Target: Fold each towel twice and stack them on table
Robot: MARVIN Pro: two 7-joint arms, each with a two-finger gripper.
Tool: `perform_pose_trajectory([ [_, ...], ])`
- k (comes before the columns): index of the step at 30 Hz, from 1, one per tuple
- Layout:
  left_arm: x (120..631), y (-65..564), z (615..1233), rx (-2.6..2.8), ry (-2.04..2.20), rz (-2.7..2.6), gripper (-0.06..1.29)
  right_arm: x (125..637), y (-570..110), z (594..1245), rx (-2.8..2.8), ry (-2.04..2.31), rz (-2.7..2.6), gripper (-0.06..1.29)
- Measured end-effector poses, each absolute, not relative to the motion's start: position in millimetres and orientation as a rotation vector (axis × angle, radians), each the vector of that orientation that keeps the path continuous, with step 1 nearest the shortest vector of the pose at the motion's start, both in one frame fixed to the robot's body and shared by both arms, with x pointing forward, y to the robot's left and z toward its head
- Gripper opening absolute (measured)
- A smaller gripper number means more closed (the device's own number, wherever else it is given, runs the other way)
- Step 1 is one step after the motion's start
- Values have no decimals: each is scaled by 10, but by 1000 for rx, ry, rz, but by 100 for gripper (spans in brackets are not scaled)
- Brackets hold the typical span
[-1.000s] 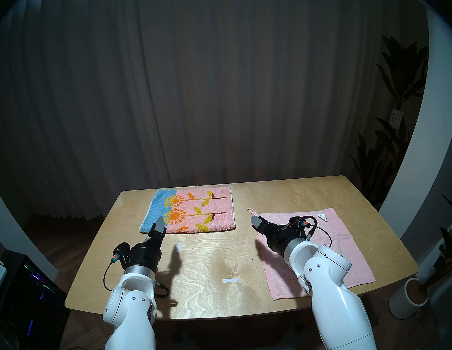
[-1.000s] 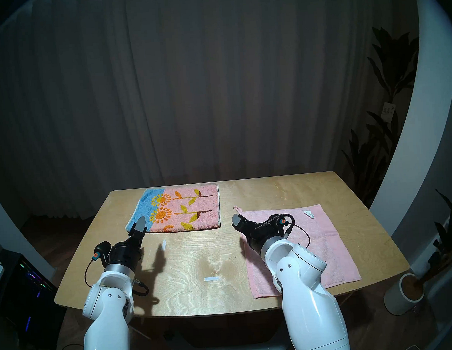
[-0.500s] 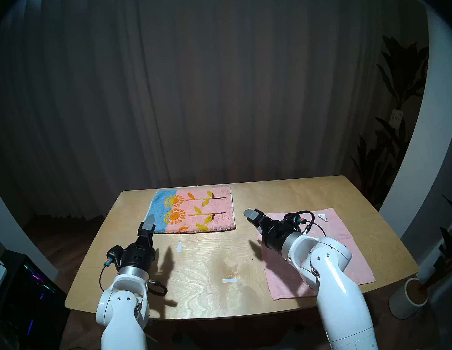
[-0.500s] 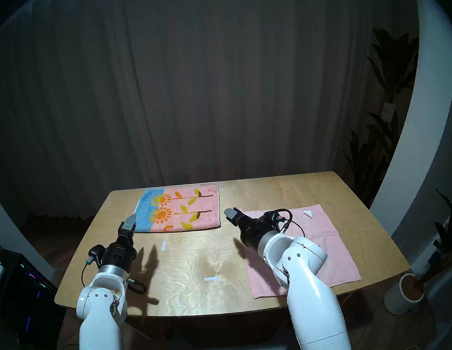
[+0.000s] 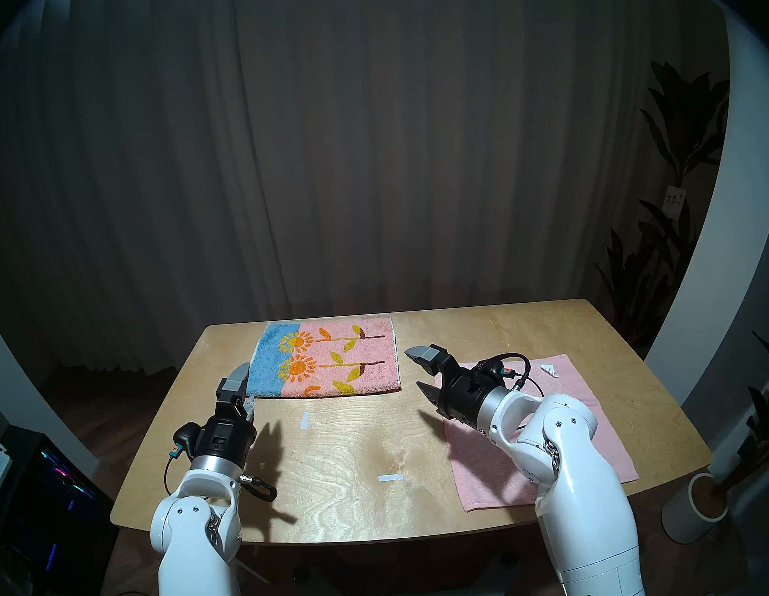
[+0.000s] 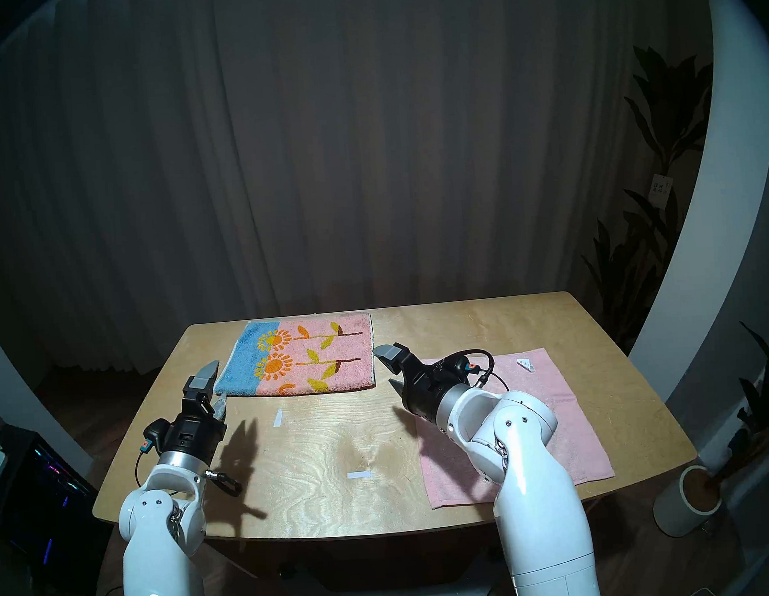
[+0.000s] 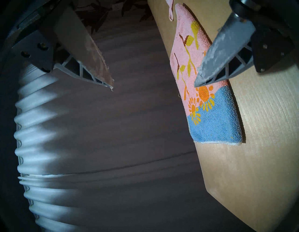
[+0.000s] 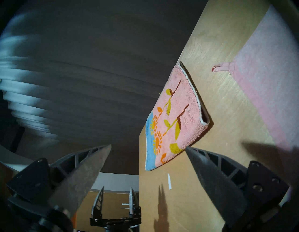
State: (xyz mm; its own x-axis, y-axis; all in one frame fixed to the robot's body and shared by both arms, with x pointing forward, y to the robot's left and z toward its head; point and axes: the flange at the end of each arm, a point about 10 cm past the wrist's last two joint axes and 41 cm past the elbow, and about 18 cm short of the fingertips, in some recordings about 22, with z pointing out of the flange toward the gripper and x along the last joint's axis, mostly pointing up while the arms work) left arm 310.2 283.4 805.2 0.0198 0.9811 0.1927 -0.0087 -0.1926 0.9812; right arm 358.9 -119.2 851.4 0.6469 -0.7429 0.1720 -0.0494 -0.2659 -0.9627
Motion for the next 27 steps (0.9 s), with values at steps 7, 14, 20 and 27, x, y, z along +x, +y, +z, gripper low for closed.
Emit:
perform_pose_trajectory([
  [7,3062,2945,7964,1344,1158,1297,125,3585,-1050,8565,-1628,716,-673,120],
  [14,3055,3020,7917,1330,1213,1255,125,3625,-1021,8507,-1542,856,-609,120],
  [20,3100,3048,7900,1320,1248,1203,125,3662,-979,8396,-1475,1004,-526,120],
  [27,3203,3054,7860,1340,1309,1132,125,3711,-931,8336,-1419,1157,-447,120],
])
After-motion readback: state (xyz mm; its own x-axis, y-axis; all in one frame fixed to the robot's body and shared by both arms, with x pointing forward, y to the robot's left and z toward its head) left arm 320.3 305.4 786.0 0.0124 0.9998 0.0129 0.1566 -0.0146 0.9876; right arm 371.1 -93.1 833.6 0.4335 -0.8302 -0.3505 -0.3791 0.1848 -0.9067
